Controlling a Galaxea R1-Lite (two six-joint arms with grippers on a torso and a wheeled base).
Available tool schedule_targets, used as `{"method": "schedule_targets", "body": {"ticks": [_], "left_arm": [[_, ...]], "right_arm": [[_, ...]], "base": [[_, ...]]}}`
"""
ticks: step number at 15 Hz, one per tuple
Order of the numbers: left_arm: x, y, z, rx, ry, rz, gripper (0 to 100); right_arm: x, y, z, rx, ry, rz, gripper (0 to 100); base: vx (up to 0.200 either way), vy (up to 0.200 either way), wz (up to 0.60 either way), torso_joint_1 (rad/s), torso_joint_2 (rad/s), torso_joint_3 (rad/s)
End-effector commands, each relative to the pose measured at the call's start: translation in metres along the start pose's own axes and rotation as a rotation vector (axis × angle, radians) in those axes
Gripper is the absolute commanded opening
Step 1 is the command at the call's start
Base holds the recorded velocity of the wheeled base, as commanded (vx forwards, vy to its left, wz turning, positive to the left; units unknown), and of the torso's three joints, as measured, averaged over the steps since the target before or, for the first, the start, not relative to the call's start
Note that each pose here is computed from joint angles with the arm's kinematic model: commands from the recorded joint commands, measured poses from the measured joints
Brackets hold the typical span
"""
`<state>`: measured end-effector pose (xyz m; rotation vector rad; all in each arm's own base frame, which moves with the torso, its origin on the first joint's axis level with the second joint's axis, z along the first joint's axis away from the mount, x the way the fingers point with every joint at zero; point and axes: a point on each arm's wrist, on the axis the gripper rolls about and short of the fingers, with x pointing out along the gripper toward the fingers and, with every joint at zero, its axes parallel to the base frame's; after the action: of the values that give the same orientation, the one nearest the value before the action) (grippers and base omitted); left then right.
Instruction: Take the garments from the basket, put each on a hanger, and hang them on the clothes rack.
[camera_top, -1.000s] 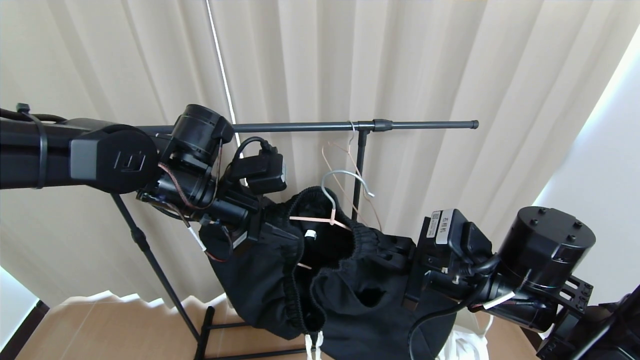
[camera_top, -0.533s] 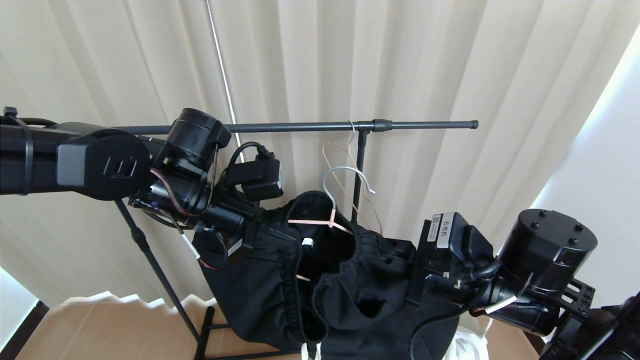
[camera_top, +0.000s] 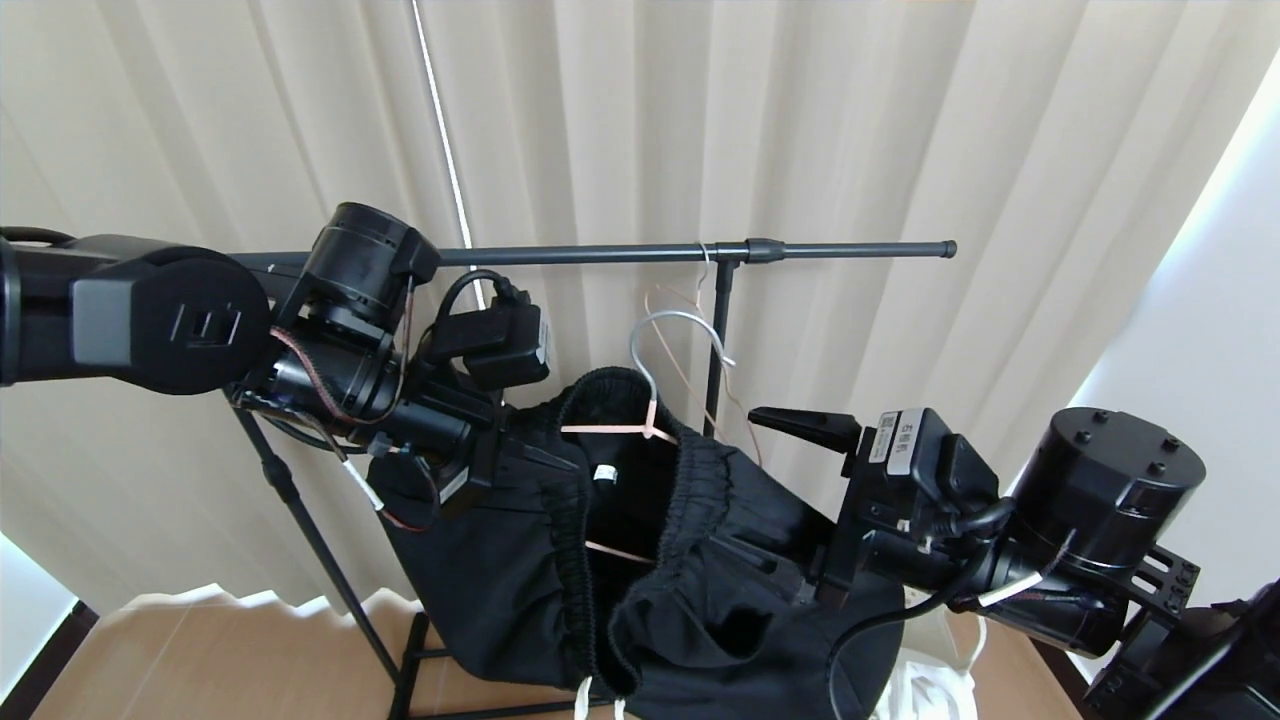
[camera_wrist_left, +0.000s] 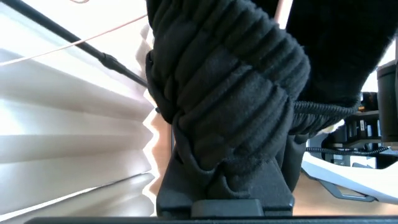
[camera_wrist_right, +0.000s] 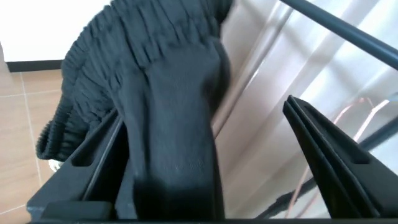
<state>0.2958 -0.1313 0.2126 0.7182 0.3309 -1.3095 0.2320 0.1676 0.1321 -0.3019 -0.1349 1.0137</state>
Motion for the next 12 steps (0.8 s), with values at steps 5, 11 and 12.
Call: {"method": "schedule_targets", "body": {"ticks": [5, 11, 12], "left_arm": [[-0.020, 0.006, -0.012, -0.079, 0.015, 0.061, 0], [-0.038, 0.006, -0.012, -0.137, 0.007, 0.114, 0], [-0.041, 0.006, -0.013, -0.139, 0.006, 0.124, 0]], "right_arm": [[-0.005, -0.021, -0.001, 0.044, -0.006, -0.072, 100], [-0.008, -0.036, -0.005, 0.086, -0.015, -0.063, 100], [-0.009, -0.038, -0.005, 0.087, -0.017, -0.054, 100]], "base": [[0.000, 0.000, 0.00, 0.000, 0.00, 0.000], [0.000, 0.000, 0.00, 0.000, 0.00, 0.000], [0.000, 0.000, 0.00, 0.000, 0.00, 0.000]]}}
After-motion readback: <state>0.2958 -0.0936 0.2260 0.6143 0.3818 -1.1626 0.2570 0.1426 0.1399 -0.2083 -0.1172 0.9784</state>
